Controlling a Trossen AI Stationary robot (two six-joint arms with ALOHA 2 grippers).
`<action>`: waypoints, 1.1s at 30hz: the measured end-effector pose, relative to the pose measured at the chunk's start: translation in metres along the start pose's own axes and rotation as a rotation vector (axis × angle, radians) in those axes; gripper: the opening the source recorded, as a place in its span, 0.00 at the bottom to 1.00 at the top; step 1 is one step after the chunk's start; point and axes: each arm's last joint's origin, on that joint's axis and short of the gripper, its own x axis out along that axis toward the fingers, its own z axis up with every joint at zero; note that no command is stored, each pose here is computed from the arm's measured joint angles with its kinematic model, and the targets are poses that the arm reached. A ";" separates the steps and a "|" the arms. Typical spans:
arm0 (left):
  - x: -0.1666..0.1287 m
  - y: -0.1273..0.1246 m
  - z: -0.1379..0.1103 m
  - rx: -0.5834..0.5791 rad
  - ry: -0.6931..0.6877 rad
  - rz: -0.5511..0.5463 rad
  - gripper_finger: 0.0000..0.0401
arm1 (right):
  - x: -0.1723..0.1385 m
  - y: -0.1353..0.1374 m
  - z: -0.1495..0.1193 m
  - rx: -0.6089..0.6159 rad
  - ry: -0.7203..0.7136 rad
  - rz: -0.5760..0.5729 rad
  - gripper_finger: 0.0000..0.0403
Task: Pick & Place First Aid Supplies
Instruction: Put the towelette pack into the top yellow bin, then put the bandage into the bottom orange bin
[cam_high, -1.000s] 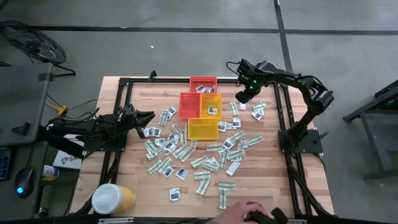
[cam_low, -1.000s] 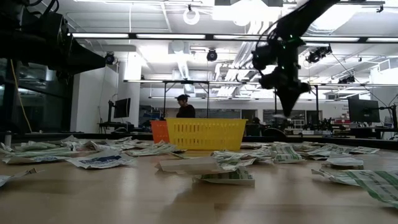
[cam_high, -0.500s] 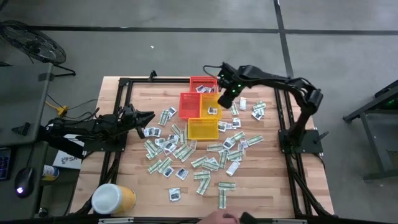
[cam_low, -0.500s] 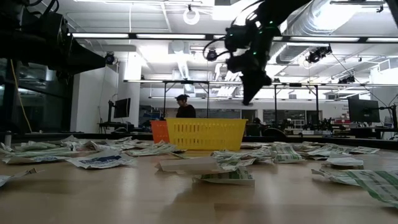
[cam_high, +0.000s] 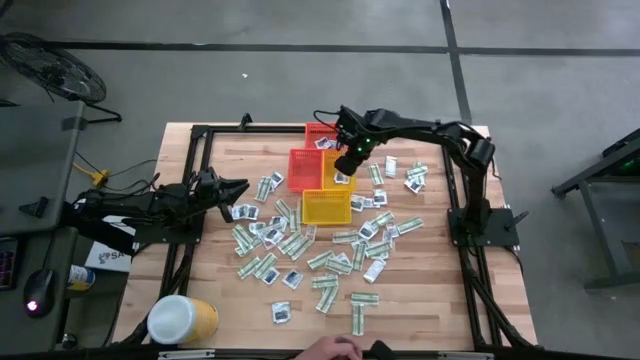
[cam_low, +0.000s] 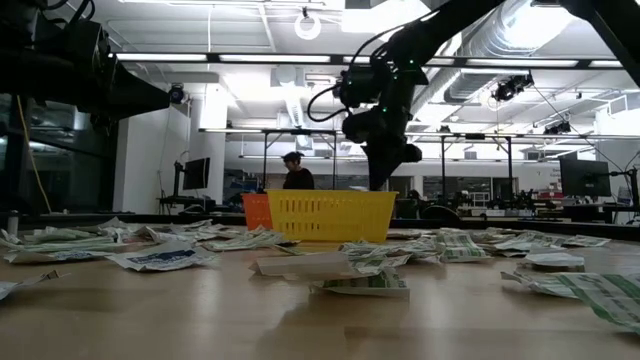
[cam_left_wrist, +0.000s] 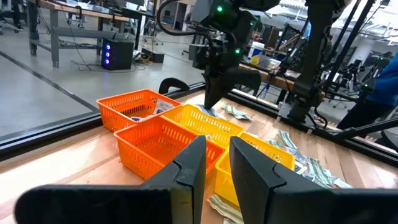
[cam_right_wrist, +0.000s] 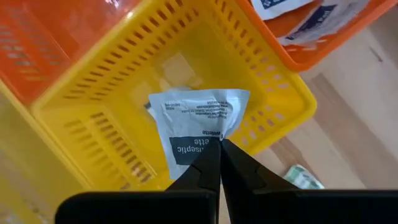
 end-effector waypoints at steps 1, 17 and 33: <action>0.000 0.000 0.000 0.000 0.000 0.001 0.18 | 0.000 0.000 0.000 0.014 -0.004 0.008 0.00; 0.000 0.000 0.000 0.000 0.000 0.001 0.18 | 0.000 0.001 0.002 0.070 -0.011 0.059 0.19; 0.000 0.000 0.000 0.000 0.000 0.000 0.18 | -0.039 -0.035 -0.023 -0.096 0.138 -0.106 0.31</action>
